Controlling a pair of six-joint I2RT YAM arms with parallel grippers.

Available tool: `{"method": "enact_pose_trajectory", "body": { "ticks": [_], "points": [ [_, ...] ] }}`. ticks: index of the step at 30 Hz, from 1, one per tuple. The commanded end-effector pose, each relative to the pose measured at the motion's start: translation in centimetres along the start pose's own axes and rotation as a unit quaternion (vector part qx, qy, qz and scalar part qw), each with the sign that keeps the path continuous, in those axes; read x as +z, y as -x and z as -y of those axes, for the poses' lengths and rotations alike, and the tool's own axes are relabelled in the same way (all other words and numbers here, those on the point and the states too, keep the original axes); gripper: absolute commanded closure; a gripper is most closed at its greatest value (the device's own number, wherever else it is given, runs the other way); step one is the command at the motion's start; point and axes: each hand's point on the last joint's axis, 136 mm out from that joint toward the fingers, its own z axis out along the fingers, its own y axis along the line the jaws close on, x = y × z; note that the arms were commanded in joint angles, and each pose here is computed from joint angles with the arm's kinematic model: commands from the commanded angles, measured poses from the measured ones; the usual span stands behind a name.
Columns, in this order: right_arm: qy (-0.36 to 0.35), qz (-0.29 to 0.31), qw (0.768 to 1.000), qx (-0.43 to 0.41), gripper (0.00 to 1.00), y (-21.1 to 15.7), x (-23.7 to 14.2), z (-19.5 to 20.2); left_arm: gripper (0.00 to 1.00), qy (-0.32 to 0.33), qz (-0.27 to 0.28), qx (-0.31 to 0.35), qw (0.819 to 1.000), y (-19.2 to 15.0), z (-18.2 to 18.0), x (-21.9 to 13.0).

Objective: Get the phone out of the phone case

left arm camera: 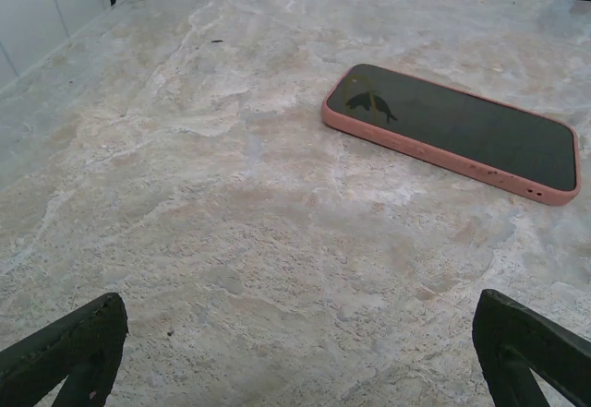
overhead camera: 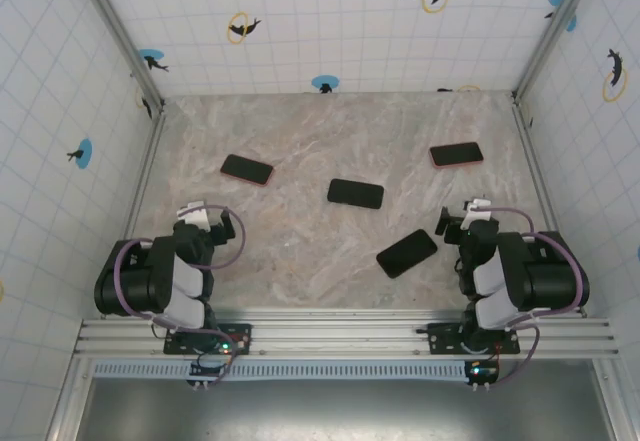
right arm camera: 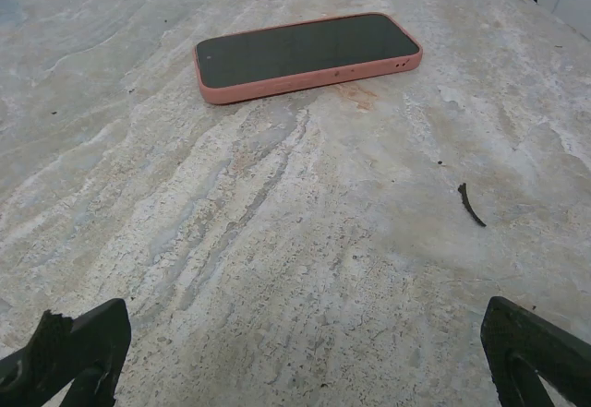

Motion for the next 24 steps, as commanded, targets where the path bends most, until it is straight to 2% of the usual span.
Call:
{"method": "enact_pose_trajectory", "body": {
  "ticks": [1, 24],
  "points": [
    [0.0, 0.019, 1.0, -0.004, 0.0, 0.76, -0.21, -0.03, 0.02, 0.005, 0.009, -0.006, 1.0, 0.48, -0.21, 0.07],
    [0.006, 0.022, 1.0, 0.001, 0.0, 0.95, -0.19, -0.09, 0.02, 0.003, 0.01, -0.006, 1.0, 0.45, -0.13, 0.0]
  ]
}}
